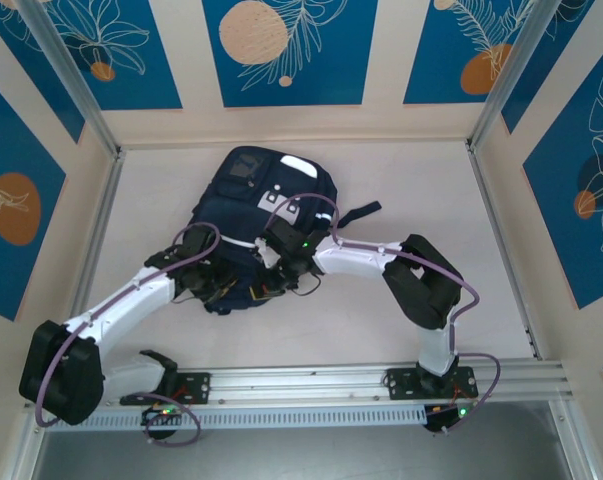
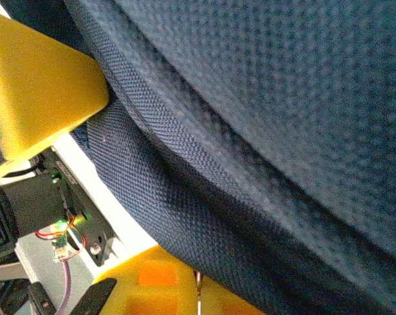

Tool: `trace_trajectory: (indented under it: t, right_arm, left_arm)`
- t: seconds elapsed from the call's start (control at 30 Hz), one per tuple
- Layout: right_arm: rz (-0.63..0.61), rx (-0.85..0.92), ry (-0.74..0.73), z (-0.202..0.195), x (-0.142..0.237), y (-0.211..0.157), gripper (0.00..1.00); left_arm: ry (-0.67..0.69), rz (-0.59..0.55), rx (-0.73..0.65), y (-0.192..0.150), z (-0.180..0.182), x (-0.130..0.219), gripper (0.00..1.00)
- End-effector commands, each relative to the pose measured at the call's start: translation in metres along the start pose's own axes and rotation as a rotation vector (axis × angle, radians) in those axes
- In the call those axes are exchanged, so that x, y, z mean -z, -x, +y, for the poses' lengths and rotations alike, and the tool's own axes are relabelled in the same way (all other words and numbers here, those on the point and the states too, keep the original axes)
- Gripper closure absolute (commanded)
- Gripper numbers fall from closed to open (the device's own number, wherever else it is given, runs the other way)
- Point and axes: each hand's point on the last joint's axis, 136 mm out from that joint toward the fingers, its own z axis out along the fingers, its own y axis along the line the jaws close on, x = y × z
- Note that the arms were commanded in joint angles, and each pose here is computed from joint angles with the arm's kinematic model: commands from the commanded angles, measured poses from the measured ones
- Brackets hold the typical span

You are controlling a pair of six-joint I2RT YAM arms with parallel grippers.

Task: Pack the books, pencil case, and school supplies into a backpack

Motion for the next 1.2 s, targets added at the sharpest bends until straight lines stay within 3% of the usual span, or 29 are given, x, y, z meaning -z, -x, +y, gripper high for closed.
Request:
trace_trajectory:
  t: [0.0, 0.5, 0.87, 1.03, 1.17]
  right_arm:
    - [-0.034, 0.032, -0.028, 0.001, 0.009, 0.006, 1.0]
    - [-0.042, 0.021, -0.153, -0.041, 0.026, -0.004, 1.0]
    - [-0.069, 0.042, -0.145, -0.048, 0.033, -0.009, 1.0]
    - [-0.074, 0.036, -0.083, -0.039, 0.03, -0.007, 1.0]
    - [-0.078, 0.037, -0.055, -0.033, 0.029, -0.005, 1.0]
  left_arm:
    - [-0.011, -0.053, -0.006, 0.007, -0.006, 0.008, 0.88]
    - [0.032, -0.085, -0.021, 0.014, 0.008, 0.012, 0.9]
    - [0.041, -0.085, -0.03, 0.014, 0.01, 0.012, 0.89]
    - [0.0, -0.037, -0.063, 0.006, -0.006, 0.01, 0.55]
    - [0.009, -0.033, -0.061, 0.002, -0.007, 0.006, 0.44]
